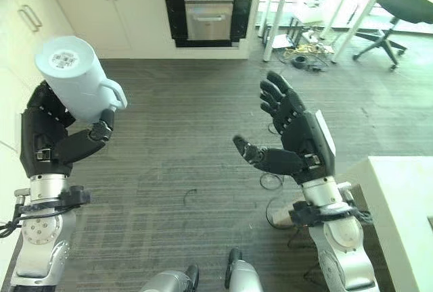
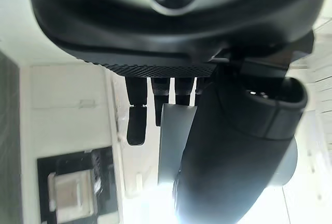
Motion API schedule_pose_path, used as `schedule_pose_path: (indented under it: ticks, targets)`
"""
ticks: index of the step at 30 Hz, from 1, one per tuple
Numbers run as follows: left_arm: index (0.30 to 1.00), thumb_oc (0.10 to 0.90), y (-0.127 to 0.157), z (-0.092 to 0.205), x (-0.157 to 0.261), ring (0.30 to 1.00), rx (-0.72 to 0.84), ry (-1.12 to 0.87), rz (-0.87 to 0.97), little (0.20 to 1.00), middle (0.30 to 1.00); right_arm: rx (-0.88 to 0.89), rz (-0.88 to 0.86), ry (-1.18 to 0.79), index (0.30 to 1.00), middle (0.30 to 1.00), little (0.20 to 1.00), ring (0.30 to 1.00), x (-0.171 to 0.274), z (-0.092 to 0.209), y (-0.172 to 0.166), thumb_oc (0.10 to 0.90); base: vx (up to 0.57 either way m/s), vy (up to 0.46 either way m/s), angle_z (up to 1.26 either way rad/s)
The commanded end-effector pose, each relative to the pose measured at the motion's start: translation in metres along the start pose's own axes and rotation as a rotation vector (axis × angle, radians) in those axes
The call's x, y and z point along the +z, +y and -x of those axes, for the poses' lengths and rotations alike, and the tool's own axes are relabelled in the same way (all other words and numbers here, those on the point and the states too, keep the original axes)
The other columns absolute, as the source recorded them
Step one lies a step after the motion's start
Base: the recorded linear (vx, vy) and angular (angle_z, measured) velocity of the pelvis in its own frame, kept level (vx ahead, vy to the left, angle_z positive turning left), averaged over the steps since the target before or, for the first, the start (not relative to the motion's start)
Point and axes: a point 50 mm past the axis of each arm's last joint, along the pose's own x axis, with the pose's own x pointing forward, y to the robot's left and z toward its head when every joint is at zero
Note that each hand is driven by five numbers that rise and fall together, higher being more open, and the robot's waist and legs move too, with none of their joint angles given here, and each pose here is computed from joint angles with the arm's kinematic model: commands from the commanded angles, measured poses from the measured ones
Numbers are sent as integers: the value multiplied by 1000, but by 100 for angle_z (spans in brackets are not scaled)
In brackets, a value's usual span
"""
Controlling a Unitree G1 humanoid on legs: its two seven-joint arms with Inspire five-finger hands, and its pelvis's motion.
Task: Place the dishes in the dishwasher.
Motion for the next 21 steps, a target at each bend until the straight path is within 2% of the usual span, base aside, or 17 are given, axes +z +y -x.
schedule_pose_path:
  ticks: [1, 7, 11, 12, 21]
  targets:
    - [300, 400, 2, -16, 58, 300, -12, -337, 24, 300, 300, 26, -23, -240, 900, 900, 900, 900, 42, -11, -1, 800, 10, -208, 27]
    - [300, 400, -4, -21, 54, 300, -9, -356, 91, 300, 300, -8, 14, -286, 900, 900, 900, 900, 46, -15, -8, 800, -67, -28, 80]
    - [300, 400, -7, -19, 52, 300, -15, -345, 79, 300, 300, 10, 10, -282, 900, 900, 900, 900, 44, -13, -4, 800, 24, 72, 0]
    - [300, 400, -19, -7, 42, 300, -176, -292, 47, 300, 300, -8, -17, -169, 900, 900, 900, 900, 23, -2, -4, 800, 45, 26, -14]
    - [300, 400, -19, -9, 36, 300, -135, -278, 87, 300, 300, 42, -3, -187, 900, 900, 900, 900, 22, -5, 5, 800, -18, -87, -14]
